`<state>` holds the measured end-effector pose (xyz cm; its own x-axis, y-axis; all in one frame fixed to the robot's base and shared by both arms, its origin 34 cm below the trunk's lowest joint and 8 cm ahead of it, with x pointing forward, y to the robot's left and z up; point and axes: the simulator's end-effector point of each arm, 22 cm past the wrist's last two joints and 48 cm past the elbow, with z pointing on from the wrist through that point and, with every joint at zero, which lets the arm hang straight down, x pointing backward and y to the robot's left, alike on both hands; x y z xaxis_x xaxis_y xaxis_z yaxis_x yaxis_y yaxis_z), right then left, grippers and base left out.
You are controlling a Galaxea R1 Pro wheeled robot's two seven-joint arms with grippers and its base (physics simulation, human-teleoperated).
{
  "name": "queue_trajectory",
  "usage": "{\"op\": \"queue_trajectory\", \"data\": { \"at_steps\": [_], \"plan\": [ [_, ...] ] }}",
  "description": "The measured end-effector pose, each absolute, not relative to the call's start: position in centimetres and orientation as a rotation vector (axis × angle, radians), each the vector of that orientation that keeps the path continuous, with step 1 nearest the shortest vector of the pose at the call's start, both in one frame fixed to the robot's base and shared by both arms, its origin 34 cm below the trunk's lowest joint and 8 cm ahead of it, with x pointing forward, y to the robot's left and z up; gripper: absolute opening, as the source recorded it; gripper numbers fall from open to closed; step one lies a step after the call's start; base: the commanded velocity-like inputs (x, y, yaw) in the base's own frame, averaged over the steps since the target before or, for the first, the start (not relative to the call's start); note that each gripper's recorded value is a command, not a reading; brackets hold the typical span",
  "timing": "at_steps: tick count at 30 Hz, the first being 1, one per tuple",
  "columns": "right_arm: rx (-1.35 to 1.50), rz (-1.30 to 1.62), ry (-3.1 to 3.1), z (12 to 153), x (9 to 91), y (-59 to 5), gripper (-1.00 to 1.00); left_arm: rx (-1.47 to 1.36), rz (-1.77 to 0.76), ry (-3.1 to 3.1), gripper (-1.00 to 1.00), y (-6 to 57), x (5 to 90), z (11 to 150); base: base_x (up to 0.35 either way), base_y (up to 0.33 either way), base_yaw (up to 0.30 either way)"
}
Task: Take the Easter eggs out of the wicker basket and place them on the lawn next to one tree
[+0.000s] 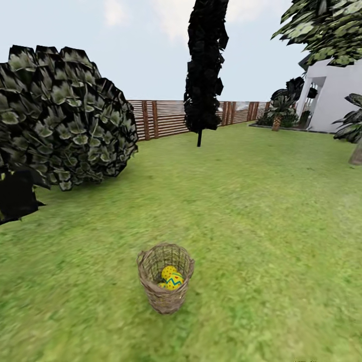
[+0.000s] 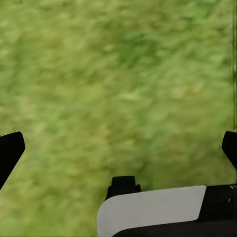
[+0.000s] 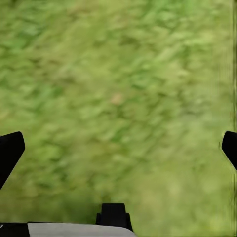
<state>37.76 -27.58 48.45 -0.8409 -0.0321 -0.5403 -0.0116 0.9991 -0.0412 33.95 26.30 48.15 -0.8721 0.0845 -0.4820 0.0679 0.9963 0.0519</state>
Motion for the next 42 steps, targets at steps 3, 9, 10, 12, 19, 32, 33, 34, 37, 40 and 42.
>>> {"op": "queue_trajectory", "data": {
  "at_steps": [3,9,10,12,19,32,33,34,37,40,42],
  "plan": [
    [-0.031,-0.048,2.57,48.4,37.8,-27.6,1.0,0.107,0.045,2.634,1.0,26.3,34.0,48.2,0.158,-0.275,-0.185],
    [-0.032,-0.048,2.571,48.4,37.7,-27.6,1.0,0.108,0.05,2.633,1.0,26.5,34.0,48.2,0.174,-0.116,-0.05],
    [-0.032,-0.048,2.571,48.4,37.7,-27.6,1.0,0.108,0.052,2.633,1.0,26.7,34.0,48.2,0.25,0.143,-0.004],
    [-0.033,-0.048,2.571,48.4,37.7,-27.5,1.0,0.107,0.053,2.633,1.0,26.8,34.0,48.2,0.259,0.168,-0.016],
    [-0.032,-0.048,2.571,48.4,37.7,-27.6,1.0,0.108,0.057,2.63,1.0,27.0,34.1,48.2,0.253,0.175,-0.027],
    [-0.032,-0.051,2.574,48.4,37.5,-27.7,1.0,0.111,0.059,2.521,1.0,27.1,37.7,50.2,0.07,0.044,0.0],
    [-0.032,-0.052,2.575,48.3,37.5,-27.8,1.0,0.111,0.059,2.509,1.0,27.1,38.2,50.4,0.002,0.001,0.0],
    [-0.033,-0.053,2.575,48.3,37.5,-27.8,1.0,0.111,0.057,2.493,1.0,27.1,38.9,50.8,0.001,0.001,0.0],
    [-0.034,-0.054,2.576,48.3,37.5,-27.9,1.0,0.119,0.061,2.443,1.0,27.7,41.1,52.2,0.0,0.0,0.0],
    [-0.034,-0.054,2.576,48.3,37.5,-27.9,1.0,0.143,0.037,2.415,1.0,28.2,42.6,53.3,0.0,0.0,0.0],
    [-0.033,-0.056,2.577,48.3,37.4,-28.0,1.0,0.171,-0.013,2.397,1.0,27.6,43.6,54.1,0.0,0.0,0.0]
  ]
}}
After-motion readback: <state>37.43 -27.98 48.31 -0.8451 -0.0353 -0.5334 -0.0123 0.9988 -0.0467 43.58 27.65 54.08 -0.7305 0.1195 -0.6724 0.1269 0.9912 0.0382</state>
